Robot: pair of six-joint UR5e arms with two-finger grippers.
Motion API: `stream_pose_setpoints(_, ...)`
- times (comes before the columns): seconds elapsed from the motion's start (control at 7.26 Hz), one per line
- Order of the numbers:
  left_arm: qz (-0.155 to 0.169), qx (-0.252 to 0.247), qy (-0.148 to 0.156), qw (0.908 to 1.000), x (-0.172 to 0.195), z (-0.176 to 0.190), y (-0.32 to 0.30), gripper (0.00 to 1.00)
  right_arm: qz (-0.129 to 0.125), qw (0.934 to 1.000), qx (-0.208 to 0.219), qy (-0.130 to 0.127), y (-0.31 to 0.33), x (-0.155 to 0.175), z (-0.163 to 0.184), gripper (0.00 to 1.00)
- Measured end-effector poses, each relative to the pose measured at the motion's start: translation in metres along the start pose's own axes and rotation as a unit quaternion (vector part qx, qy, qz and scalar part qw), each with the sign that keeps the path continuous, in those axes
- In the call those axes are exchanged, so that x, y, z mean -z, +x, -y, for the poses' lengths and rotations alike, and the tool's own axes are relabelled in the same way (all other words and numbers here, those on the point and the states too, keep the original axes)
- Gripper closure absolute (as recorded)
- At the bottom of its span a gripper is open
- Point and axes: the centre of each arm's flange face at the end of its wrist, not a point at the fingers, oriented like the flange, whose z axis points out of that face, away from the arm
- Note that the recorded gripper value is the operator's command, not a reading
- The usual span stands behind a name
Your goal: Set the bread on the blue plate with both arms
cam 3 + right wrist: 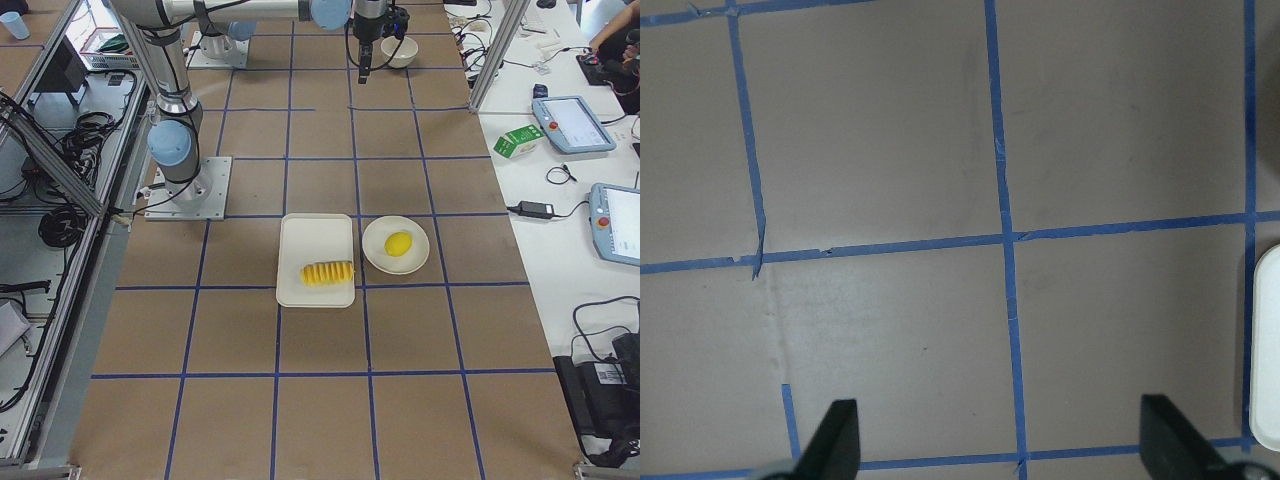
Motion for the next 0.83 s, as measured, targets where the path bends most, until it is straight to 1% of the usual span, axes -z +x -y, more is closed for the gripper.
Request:
stream_pose_setpoints(0.14,-0.002,0.001,-0.006,1.0,-0.0079,0.0012,-0.0016,0.46,0.0,1.0,0.0,0.0,0.0,0.0,0.0,0.0)
stream_pose_setpoints(0.28,-0.001,0.001,-0.011,0.9999,-0.0129,0.0017,-0.0029,0.86,0.0,1.0,0.0,0.0,0.0,0.0,0.0,0.0)
stream_pose_setpoints(0.41,0.003,0.001,-0.016,0.9999,-0.0142,0.0011,-0.0038,0.93,0.0,1.0,0.0,0.0,0.0,0.0,0.0,0.0)
stream_pose_setpoints(0.55,0.006,0.001,-0.02,0.9998,-0.0136,0.0,-0.0044,0.93,0.0,1.0,0.0,0.0,0.0,0.0,0.0,0.0)
stream_pose_setpoints(0.69,0.008,0.001,-0.022,0.9997,-0.0132,-0.0007,-0.0046,1.0,0.0,1.0,0.0,0.0,0.0,0.0,0.0,0.0)
stream_pose_setpoints(0.83,0.009,0.001,-0.024,0.9997,-0.0132,-0.0012,-0.005,1.0,0.0,1.0,0.0,0.0,0.0,0.0,0.0,0.0)
